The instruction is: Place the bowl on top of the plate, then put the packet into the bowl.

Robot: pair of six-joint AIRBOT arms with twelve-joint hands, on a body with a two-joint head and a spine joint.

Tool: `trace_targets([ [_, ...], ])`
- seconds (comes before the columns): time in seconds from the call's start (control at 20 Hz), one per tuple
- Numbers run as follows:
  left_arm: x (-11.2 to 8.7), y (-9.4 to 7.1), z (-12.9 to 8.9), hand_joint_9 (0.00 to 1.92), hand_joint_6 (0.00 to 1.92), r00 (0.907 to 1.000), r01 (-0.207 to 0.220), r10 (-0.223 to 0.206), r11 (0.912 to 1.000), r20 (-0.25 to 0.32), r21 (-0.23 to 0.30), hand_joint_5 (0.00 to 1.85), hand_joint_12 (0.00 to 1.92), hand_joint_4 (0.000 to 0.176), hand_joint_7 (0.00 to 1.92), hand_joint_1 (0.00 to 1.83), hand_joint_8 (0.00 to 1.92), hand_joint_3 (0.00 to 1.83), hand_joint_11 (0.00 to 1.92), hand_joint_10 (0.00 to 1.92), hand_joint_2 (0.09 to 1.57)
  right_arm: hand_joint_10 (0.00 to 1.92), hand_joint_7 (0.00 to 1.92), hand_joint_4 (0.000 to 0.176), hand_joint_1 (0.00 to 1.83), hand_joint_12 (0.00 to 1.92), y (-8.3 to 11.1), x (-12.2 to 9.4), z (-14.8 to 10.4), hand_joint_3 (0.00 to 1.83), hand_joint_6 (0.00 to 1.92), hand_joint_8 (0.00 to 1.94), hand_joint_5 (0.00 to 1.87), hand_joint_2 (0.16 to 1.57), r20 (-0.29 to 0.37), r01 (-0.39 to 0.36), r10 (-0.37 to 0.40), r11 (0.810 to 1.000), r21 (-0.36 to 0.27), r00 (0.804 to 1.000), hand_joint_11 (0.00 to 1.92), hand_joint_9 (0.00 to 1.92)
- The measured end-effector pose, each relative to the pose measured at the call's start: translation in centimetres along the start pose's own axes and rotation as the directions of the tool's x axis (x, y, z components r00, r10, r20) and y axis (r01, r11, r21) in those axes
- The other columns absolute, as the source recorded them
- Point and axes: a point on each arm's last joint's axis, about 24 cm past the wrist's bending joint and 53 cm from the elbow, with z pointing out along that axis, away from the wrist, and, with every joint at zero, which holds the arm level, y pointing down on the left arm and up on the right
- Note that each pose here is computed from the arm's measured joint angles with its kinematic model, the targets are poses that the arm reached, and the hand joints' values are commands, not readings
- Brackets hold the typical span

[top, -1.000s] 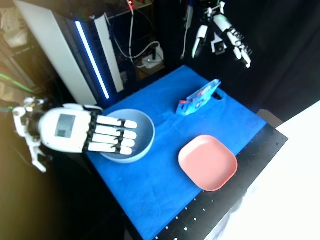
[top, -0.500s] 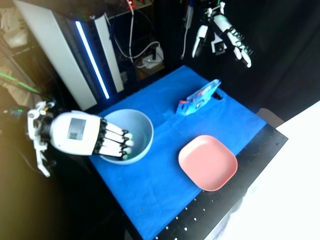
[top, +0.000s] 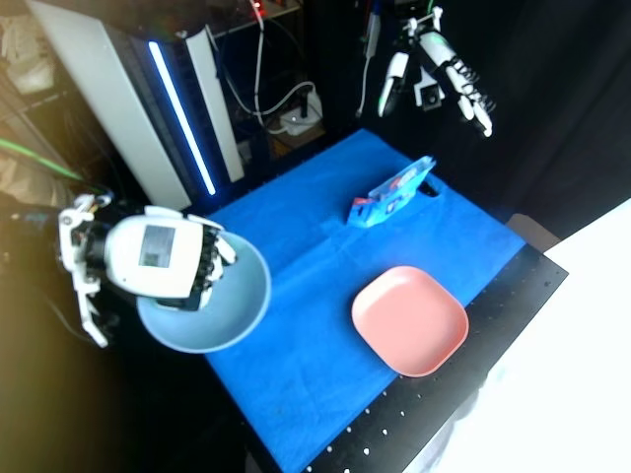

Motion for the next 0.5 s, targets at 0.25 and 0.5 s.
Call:
trace_targets([
  [0.25, -0.1, 0.0, 0.0, 0.00, 0.00, 1.0000, 0.001, -0.001, 1.0000, 0.003, -0.001, 0.06, 0.18, 0.069, 0.01, 0.72, 0.00, 0.00, 0.00, 0.00, 0.93, 1.92, 1.46, 0.102, 0.33, 1.92, 0.9, -1.5, 0.7, 0.00, 1.92, 1.94, 0.97, 1.49, 0.027, 0.031, -0.031, 0.999, -0.028, 0.999, 1.58, 1.60],
  [0.5, -0.1, 0.0, 0.0, 0.00, 0.00, 1.0000, 0.003, -0.003, 1.0000, 0.004, 0.001, 0.06, 0.08, 0.078, 0.01, 0.75, 0.00, 0.00, 0.00, 0.00, 0.92, 1.92, 1.49, 0.089, 0.39, 1.92, 1.5, -3.8, 2.0, 0.01, 1.92, 1.94, 1.02, 1.54, 0.088, 0.045, -0.039, 0.997, -0.057, 0.995, 1.61, 1.63],
])
